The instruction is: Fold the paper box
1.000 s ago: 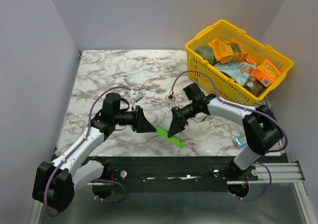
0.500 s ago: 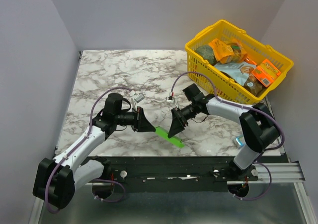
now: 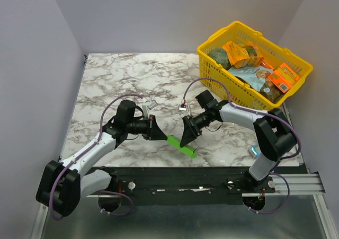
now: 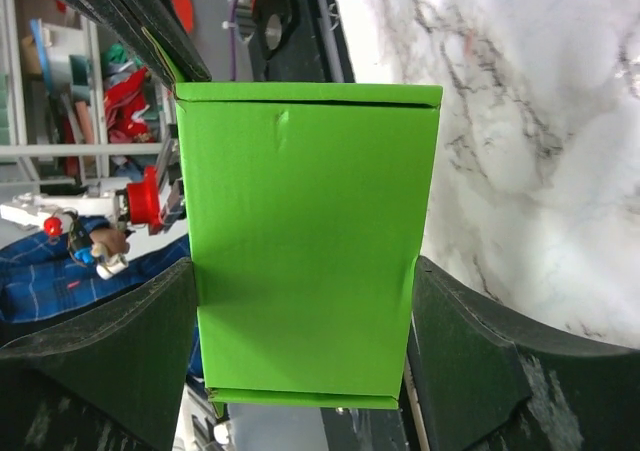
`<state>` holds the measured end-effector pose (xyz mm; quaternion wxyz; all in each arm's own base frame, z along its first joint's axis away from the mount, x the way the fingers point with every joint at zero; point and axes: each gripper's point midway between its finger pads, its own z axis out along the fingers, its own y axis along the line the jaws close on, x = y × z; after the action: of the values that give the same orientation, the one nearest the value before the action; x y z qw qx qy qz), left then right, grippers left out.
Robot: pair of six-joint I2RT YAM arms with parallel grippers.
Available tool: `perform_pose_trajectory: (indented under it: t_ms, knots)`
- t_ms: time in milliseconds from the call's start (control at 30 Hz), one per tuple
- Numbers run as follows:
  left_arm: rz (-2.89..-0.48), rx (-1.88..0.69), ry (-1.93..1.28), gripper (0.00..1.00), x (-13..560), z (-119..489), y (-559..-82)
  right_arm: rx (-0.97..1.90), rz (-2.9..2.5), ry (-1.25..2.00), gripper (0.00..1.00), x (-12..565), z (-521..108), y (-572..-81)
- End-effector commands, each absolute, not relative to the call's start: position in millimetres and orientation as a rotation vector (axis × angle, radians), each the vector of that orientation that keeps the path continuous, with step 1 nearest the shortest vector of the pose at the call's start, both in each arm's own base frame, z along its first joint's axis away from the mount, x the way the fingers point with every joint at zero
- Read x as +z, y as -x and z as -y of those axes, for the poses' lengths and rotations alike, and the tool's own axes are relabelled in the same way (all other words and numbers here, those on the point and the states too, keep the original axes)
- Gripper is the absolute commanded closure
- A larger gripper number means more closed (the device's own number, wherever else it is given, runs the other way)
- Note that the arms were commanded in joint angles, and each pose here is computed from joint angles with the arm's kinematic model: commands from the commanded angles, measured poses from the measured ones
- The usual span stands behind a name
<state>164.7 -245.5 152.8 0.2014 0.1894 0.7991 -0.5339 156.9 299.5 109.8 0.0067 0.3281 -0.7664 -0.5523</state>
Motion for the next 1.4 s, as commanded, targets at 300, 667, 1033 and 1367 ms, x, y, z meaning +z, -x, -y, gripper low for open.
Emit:
perform_pose_trajectory:
  t_ms: [300, 667, 1033, 1367]
  knots:
    - [-2.481, -1.332, -0.399, 1.00, 103.1, 241.9, -177.0, -1.599, 2.832, -1.122, 0.00, 103.3, -302.2, -208.3]
    - [-2.536, -1.296, -0.377, 1.00, 95.1, 237.6, -187.4, -1.082, 3.297, -1.507, 0.00, 106.9, -280.9, -215.1]
    - [-2.616, -1.269, -0.351, 1.00, 68.4, 231.9, -188.0, -0.536, 3.442, -1.834, 0.00, 85.4, -302.3, -196.0]
    - [-2.626, -1.284, -0.346, 1.00, 63.5, 230.9, -188.7, -0.149, 3.306, -2.127, 0.02, 58.3, -323.0, -188.1]
